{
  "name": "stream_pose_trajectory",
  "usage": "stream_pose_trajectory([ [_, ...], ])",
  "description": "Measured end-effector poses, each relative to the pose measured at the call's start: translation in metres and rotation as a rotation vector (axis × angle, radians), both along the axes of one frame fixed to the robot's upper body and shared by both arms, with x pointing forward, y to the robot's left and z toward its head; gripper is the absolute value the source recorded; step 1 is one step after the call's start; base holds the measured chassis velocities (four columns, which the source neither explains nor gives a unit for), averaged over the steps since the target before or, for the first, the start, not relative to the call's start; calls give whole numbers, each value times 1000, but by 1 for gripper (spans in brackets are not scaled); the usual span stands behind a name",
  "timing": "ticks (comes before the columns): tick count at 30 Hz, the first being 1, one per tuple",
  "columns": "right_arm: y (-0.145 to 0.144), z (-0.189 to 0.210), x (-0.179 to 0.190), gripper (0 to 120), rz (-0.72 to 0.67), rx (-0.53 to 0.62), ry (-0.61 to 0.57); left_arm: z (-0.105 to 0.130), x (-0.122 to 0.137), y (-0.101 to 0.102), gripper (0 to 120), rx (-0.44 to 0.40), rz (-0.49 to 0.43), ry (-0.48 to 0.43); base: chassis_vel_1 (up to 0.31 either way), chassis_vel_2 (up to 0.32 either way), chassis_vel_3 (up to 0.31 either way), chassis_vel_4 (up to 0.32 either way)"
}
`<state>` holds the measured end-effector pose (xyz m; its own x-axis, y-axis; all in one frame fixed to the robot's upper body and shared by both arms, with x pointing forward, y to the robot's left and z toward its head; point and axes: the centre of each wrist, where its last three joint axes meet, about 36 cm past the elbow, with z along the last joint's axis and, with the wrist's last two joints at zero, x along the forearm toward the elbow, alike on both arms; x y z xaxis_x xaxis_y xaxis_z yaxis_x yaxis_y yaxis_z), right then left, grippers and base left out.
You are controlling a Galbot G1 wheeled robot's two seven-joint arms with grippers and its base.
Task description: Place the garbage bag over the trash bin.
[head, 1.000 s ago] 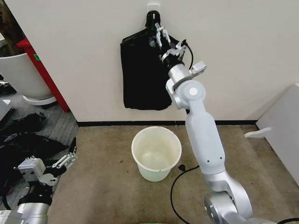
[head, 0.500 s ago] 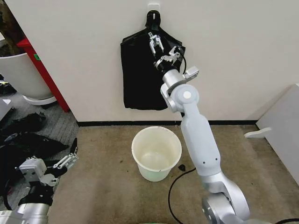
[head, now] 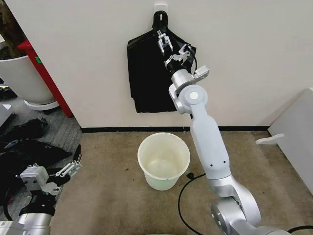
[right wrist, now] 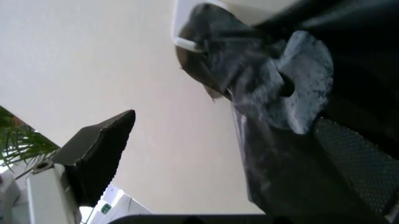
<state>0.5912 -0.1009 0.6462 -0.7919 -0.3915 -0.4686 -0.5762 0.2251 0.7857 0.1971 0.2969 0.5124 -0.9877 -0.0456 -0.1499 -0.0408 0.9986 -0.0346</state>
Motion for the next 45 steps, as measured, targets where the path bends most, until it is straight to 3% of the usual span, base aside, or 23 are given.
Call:
stream_pose_trajectory([
  [18,-4,2,1,96,-21,-40,-29,-1,1,-2,100,-3,-4,-13,0,0,0,0],
  [25,-5,2,7,64,-23,-42,-25,-1,0,-1,100,-4,4,-18,0,0,0,0],
  [34,-8,-1,6,36,-24,-46,-24,-1,0,-1,100,-3,6,-20,0,0,0,0],
  [40,-9,-4,6,10,-21,-44,-15,-1,0,-1,100,-3,6,-23,0,0,0,0],
  [45,-10,-4,6,0,-17,-35,-4,0,0,-1,100,-3,7,-26,0,0,0,0],
])
